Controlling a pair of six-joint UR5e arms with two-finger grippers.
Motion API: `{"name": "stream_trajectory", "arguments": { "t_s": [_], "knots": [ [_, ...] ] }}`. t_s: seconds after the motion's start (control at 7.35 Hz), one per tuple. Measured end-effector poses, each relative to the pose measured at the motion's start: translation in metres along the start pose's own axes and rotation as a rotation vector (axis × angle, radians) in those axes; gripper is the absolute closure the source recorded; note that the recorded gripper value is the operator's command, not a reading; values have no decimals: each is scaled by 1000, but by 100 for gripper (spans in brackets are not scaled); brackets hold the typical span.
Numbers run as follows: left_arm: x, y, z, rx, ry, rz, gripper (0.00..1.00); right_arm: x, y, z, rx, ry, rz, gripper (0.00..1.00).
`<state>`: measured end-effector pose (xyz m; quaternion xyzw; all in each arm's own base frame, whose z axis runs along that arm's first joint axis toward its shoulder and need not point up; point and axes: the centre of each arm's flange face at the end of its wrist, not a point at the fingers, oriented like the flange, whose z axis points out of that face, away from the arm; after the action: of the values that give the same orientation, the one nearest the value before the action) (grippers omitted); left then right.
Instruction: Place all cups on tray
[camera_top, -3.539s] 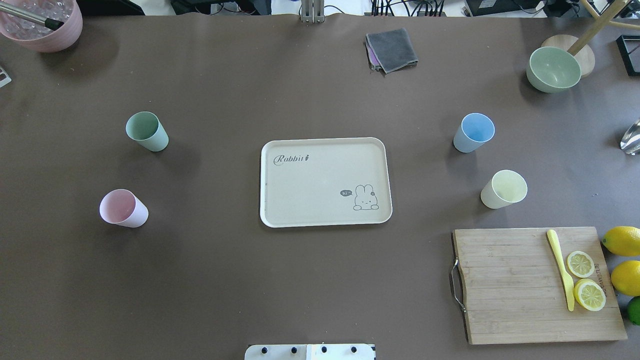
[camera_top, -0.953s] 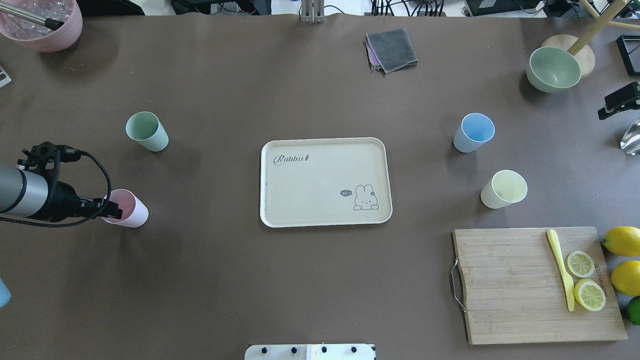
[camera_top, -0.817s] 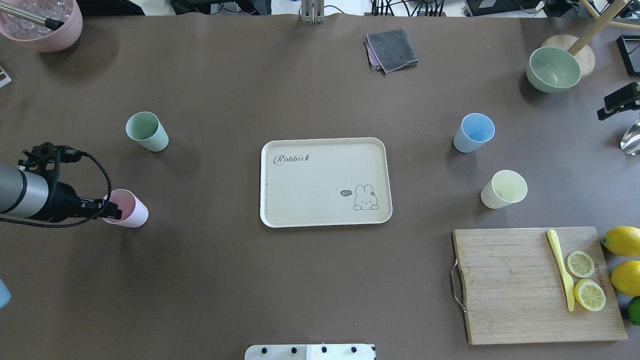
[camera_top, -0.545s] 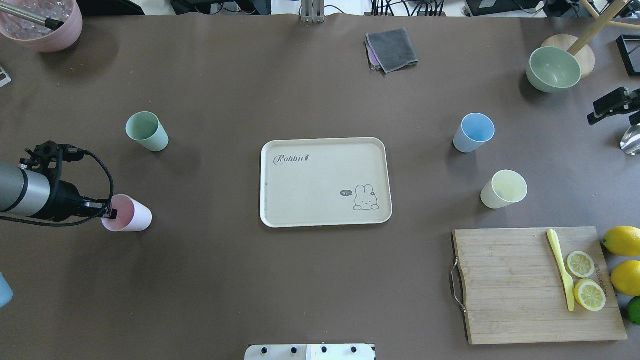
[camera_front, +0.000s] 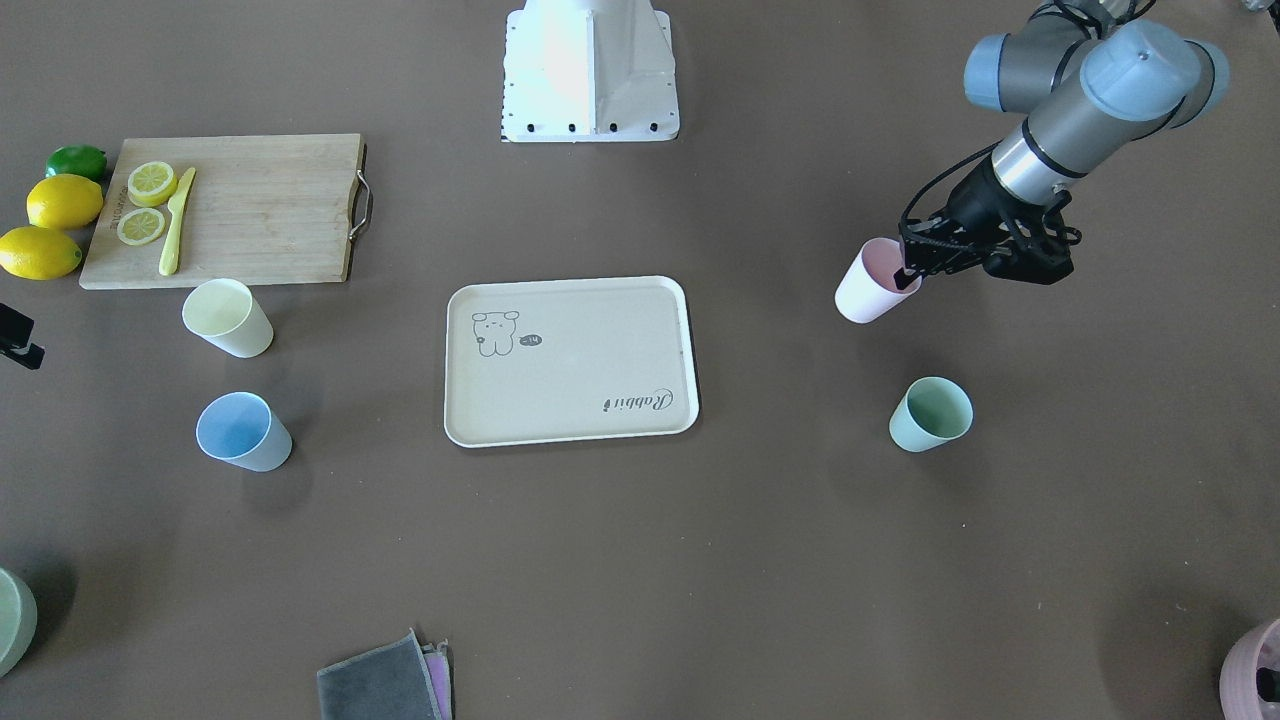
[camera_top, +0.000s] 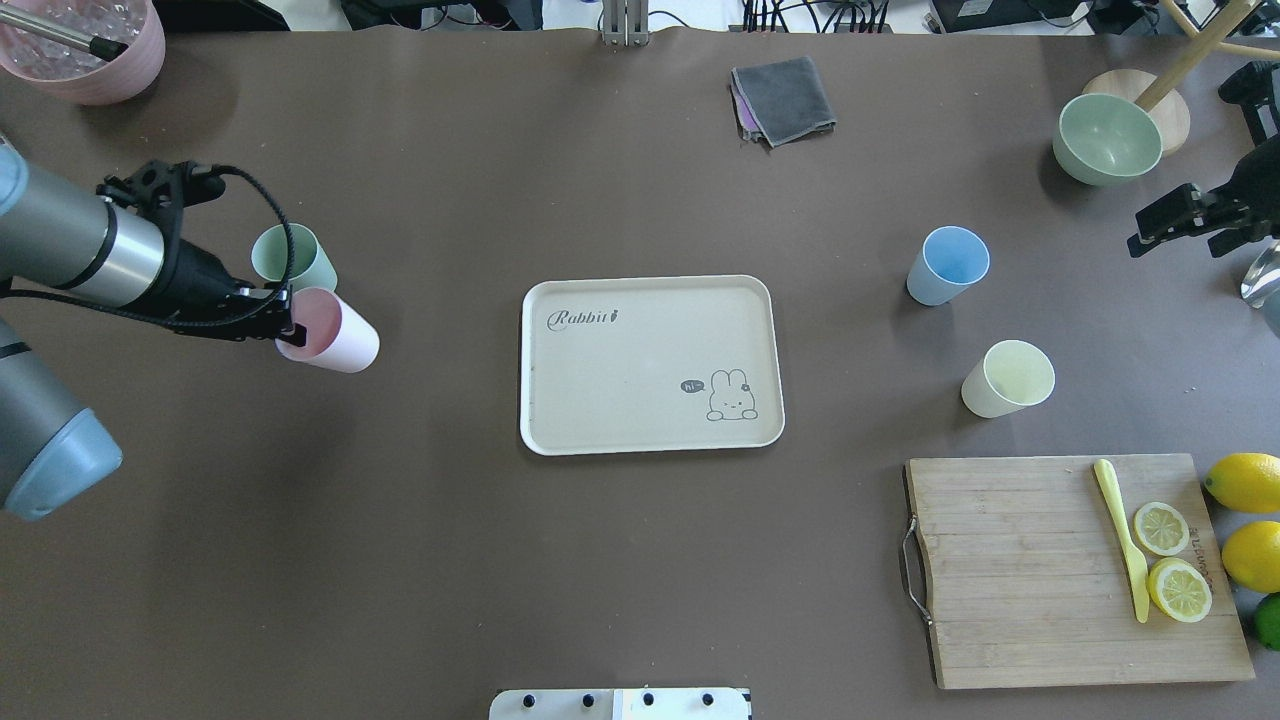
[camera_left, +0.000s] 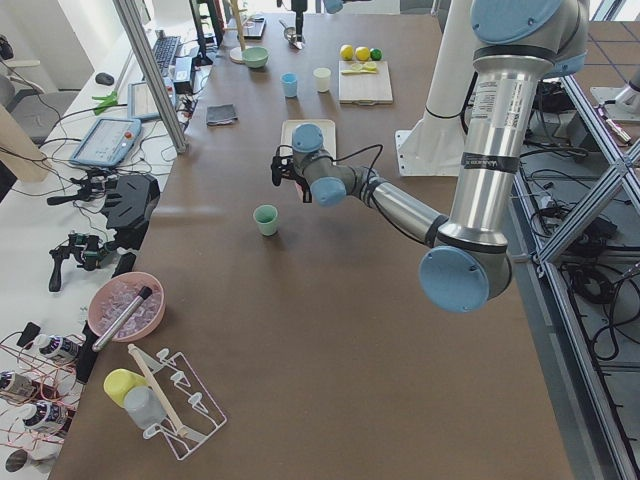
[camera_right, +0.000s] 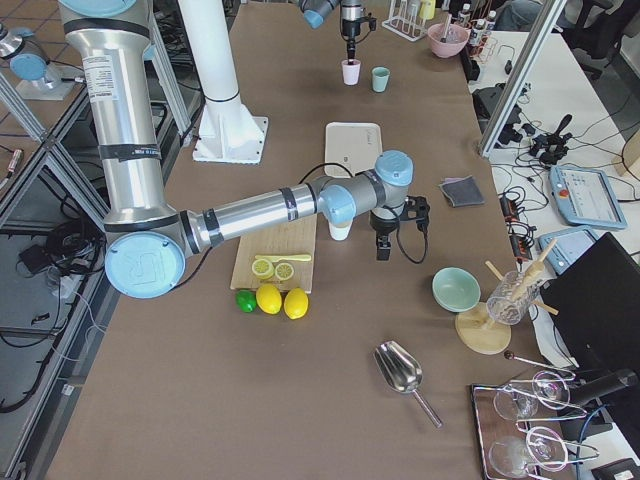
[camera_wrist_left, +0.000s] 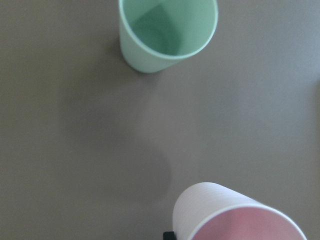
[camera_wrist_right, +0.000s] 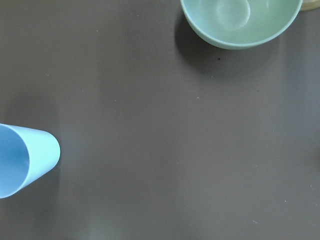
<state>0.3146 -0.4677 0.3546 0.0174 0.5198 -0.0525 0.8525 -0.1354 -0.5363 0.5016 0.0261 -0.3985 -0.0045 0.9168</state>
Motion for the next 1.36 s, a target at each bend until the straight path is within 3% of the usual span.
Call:
{"name": "stream_trajectory", "arguments": {
  "t_s": [0.27,0.54,0.82,1.23,1.36],
  "knots": [
    [79,-9,0,28,-9,-72,100,-32,13,21,-9,-6,1,0],
    [147,8,17,53,-44,-101,100,-64,33,53,-7,1,-11,0],
    [183,34,39,68,-59,-108,100,-79,51,70,-28,3,-34,0],
    [195,43,46,78,-61,-106,100,-85,79,71,-52,-3,-62,0],
    [195,44,47,78,-62,-105,100,-87,85,77,-63,4,-68,15]
  ]
}}
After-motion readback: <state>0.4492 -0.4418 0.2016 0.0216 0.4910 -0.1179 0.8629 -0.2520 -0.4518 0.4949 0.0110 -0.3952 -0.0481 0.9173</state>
